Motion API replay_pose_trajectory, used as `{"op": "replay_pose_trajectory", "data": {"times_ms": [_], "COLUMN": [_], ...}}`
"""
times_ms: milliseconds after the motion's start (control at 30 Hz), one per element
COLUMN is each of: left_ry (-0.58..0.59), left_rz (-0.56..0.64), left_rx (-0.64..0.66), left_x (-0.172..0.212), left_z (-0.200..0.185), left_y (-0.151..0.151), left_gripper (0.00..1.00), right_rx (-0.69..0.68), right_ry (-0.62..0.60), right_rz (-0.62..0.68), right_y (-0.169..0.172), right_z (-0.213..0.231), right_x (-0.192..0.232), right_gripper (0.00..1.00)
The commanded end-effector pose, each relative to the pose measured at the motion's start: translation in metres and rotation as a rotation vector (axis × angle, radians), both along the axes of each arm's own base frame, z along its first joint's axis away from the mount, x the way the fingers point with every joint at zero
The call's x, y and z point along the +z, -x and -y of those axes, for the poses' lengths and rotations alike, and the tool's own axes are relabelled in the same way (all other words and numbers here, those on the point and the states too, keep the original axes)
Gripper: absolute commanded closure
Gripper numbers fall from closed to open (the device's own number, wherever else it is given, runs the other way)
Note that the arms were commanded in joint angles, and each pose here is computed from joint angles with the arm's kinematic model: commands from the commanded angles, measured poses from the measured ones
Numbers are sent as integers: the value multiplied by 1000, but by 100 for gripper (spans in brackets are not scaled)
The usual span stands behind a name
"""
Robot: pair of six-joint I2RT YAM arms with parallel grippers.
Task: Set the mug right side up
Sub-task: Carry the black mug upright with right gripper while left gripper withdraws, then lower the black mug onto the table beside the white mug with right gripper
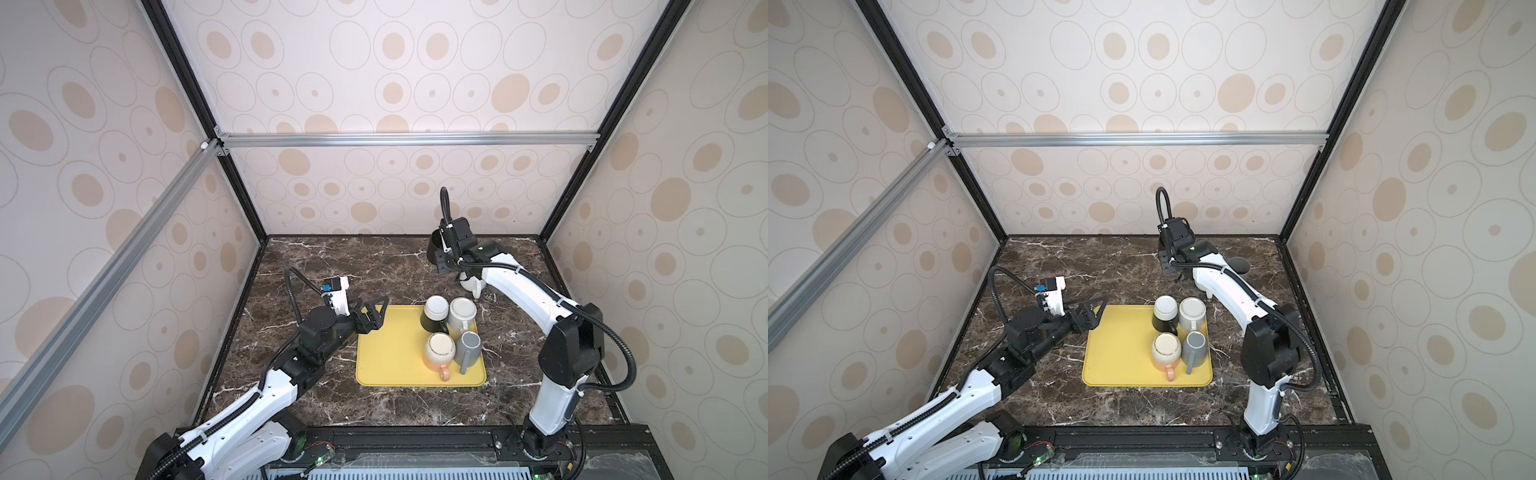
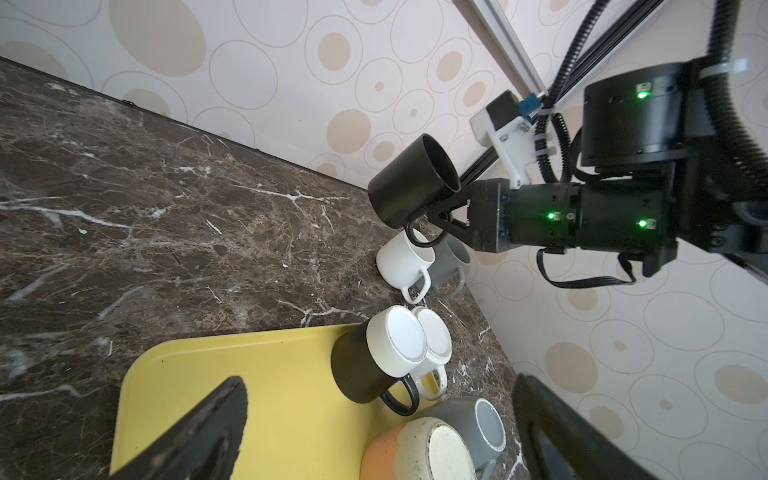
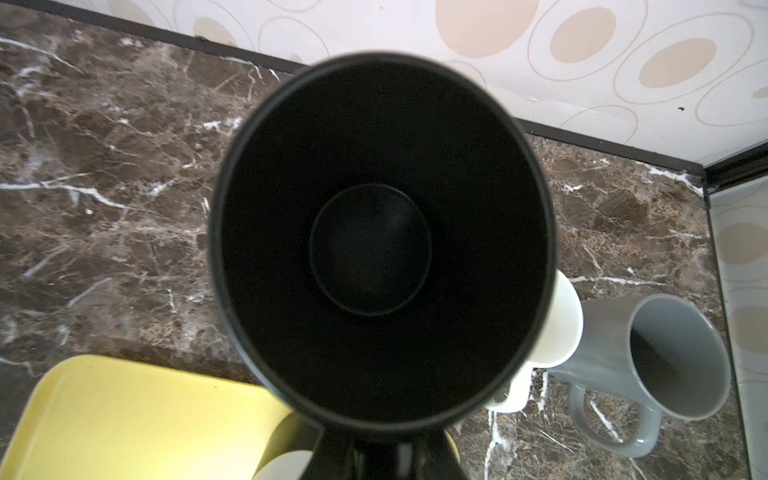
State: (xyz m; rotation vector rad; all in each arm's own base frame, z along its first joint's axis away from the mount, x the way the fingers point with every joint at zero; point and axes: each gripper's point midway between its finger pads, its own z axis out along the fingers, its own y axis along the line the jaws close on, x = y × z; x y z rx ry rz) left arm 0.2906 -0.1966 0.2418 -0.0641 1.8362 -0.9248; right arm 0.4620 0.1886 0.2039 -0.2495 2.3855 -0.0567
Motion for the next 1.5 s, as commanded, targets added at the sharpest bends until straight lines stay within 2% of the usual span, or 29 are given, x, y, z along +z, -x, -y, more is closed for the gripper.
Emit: {"op": "replay_pose_trajectory", "data": {"times_ms": [0,333,700,1467], "left_ry": [-20,-31,-17,-13], "left_rz": [25,17,8,4], "left_rx": [18,19,11,13], "left_x": [6,2,-1,-5], "left_z": [-5,-4,-3,-5], "left_y": [-3,-3,-2,1], "left_gripper": [0,0,0,0], "right_rx": [-54,-102,-124,-159], "right_ry": [0,13,1,-3], "right_rz": [99,19,-57,-106], "right_y": [-23,-29,-18,-2], "right_z": [9,19,24,32], "right_x": [23,-30,-72,-105], "right_gripper": [100,100,100,100]}}
